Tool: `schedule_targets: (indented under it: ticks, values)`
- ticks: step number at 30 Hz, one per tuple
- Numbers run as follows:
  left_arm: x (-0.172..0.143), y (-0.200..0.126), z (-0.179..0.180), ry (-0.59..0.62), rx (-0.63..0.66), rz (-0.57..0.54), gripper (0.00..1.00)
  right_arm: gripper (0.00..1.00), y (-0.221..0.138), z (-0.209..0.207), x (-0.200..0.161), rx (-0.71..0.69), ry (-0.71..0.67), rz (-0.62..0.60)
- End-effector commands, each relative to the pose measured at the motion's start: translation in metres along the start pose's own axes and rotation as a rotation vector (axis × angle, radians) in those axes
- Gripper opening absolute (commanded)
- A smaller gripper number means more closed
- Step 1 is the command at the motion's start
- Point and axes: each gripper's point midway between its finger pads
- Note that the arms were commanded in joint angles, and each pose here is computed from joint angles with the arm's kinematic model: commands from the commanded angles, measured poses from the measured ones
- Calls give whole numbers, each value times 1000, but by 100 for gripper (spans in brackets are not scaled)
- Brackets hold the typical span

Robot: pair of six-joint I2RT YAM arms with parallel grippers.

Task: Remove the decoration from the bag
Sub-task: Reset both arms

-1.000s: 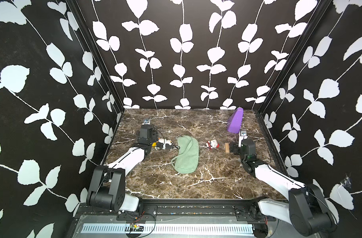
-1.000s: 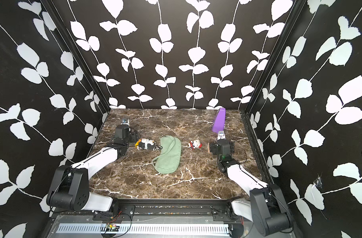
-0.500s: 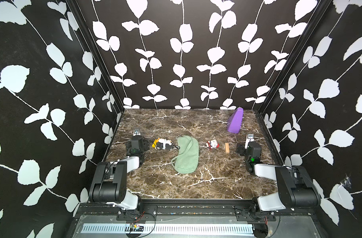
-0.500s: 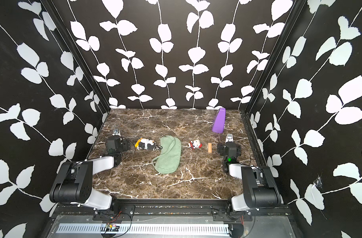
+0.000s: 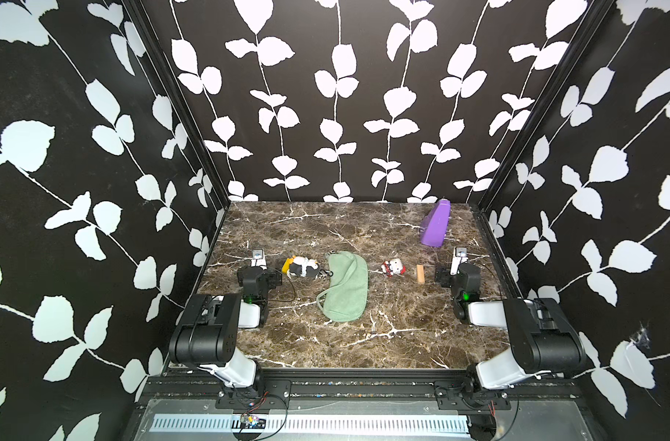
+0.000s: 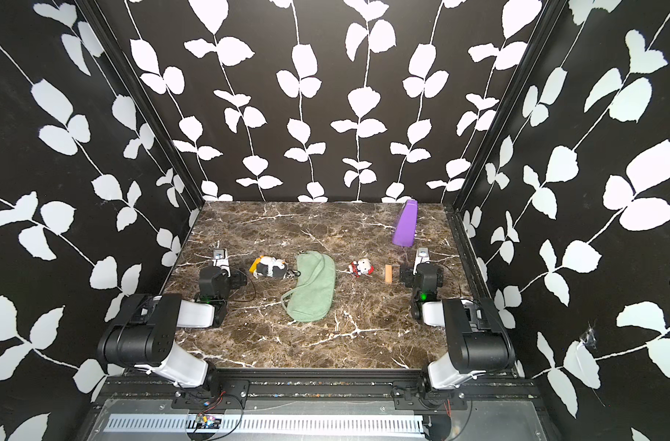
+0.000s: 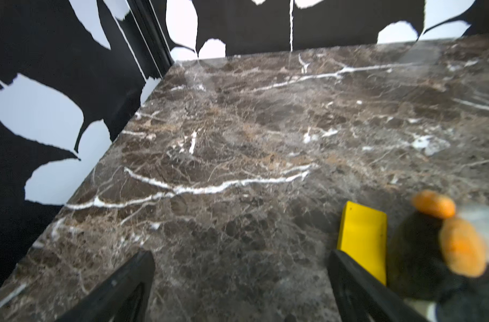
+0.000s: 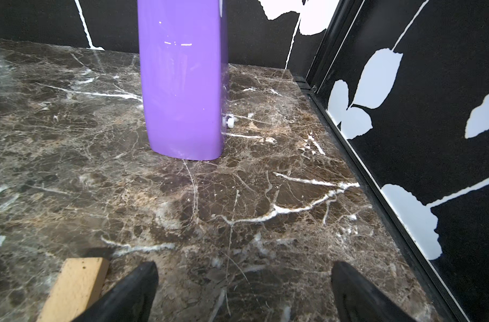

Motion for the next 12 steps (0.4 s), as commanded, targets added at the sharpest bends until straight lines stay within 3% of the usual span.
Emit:
schedule_targets:
  ticks: [1,12]
  values:
    - [17,0,-4,1,-19,-49,98,98,-1,-3,12,-6,17,-48]
    - [19,0,-4,3,-21,-63,98,99,-1,-2,12,-4,17,-47]
Point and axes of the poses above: each gripper's point midway between its finger pads, its own y axis out along the fingers, its own z axis along the line the jaws close on, x = y × z, and after that the axes turned 4 degrees about -y, right-handed
